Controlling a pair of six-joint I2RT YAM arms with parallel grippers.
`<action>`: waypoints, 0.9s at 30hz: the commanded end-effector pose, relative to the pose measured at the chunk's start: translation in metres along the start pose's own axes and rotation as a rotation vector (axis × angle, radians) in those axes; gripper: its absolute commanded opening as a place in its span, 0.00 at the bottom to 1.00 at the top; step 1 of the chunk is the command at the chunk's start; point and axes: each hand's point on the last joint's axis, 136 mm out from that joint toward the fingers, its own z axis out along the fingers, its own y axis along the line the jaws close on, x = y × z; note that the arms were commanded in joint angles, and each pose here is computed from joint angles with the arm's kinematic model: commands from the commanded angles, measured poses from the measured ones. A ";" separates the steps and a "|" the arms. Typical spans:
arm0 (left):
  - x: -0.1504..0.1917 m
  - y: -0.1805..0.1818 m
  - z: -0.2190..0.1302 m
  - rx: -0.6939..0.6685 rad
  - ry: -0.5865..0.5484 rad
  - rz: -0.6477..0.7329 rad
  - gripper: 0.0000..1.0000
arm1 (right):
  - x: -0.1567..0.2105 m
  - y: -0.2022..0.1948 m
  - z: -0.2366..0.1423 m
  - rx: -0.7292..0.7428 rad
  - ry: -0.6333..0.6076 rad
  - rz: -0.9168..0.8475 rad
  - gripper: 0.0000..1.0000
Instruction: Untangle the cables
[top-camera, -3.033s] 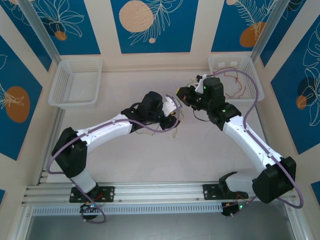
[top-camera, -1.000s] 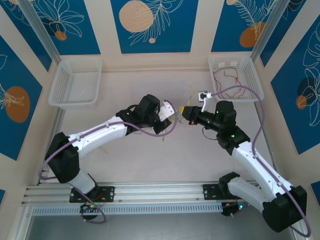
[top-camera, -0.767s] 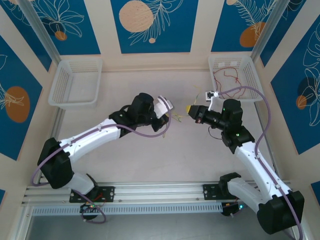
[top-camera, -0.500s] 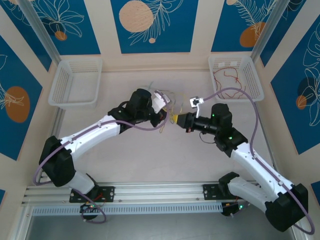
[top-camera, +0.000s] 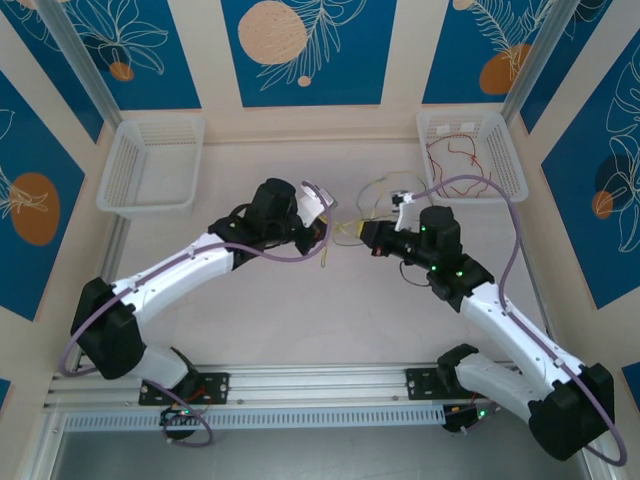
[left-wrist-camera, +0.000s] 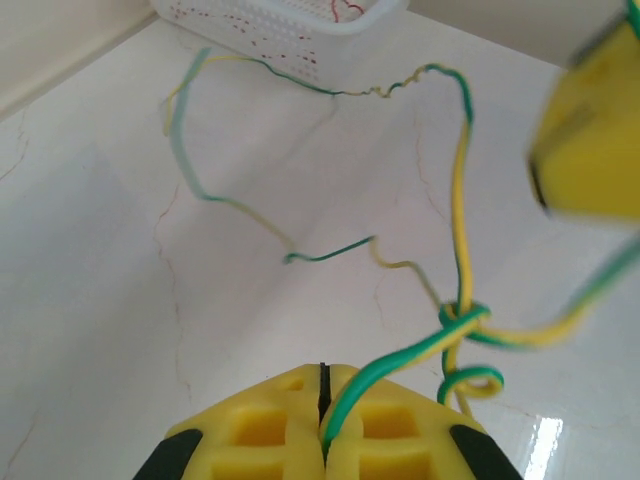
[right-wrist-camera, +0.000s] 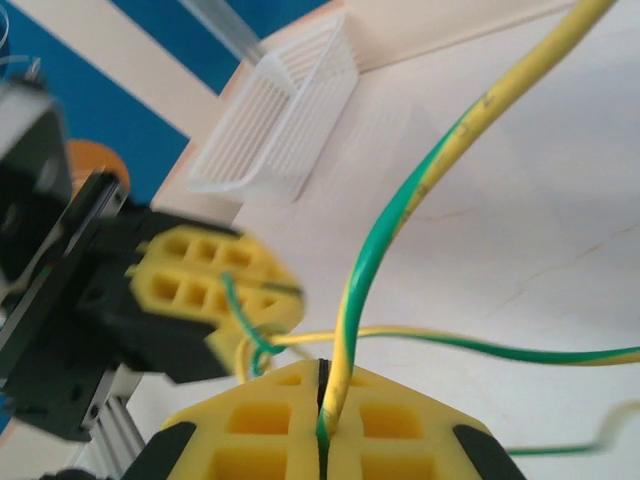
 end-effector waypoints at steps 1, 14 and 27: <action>0.006 -0.002 -0.013 0.002 0.011 0.025 0.00 | -0.009 -0.009 -0.016 0.050 -0.017 0.037 0.00; 0.000 -0.025 -0.009 0.090 0.001 0.037 0.00 | -0.013 0.021 -0.003 -0.056 0.015 0.024 0.00; -0.003 -0.048 0.006 0.134 0.025 0.082 0.00 | -0.023 0.034 0.016 -0.083 -0.006 0.084 0.00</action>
